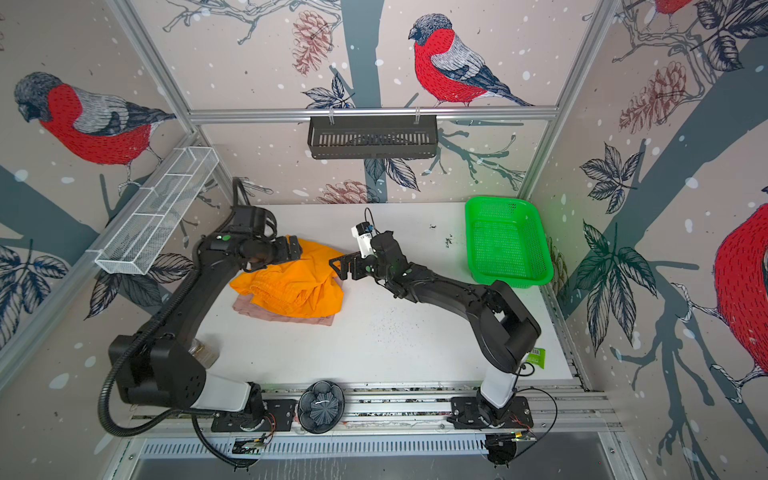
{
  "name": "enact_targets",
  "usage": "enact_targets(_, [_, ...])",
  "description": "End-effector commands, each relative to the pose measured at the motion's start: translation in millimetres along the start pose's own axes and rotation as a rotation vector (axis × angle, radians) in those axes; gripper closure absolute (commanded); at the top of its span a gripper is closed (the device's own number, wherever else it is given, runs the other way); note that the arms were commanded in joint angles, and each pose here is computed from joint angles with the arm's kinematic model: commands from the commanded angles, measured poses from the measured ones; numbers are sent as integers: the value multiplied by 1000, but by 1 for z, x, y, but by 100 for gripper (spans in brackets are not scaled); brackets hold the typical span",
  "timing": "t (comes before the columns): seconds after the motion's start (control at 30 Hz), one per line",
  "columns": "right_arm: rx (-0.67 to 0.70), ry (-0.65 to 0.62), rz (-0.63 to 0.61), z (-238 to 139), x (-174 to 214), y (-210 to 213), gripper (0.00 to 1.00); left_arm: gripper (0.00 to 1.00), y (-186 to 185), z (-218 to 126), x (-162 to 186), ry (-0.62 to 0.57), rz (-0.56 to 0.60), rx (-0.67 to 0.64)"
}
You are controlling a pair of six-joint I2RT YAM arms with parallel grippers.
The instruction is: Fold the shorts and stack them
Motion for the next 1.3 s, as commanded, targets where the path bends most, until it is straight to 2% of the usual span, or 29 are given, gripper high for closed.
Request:
enact_targets(0.0, [6,-17,-46,-24,3,2,0,2,-15,17,14,-21,-71,111])
enact_targets(0.27, [99,-34,-8,-79,28,-17,0,2,8,45,34,-67,-83,14])
enact_targets(0.4, [100,-31,36,-87,38,-26,0,2,16,69,43,-64,-102,3])
enact_targets(0.6, [110,-14,50,-85,45,-30,0,2,29,110,47,-9,-93,-83])
enact_targets(0.8, [135,-12,58,-83,44,-35,0,2,47,142,12,-9,-64,-149])
enact_targets(0.9, [152,-14,70,-82,44,-41,0,2,70,152,-18,-32,-88,-172])
enact_targets(1.13, [192,-36,77,-80,37,-54,0,2,108,175,-87,-65,-32,-267])
enact_targets(1.27, [251,-75,73,-88,29,-66,0,2,117,186,-119,-157,37,-297])
Point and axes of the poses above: each gripper's point midway between its finger pads, its own z axis out along the fingers, its own y axis along the line the jaws close on, x = y × z, the point moved 5 cm from there along -z, back along the fingers, and after that the axes turned 3 degrees about -z, right-handed, at the moved point
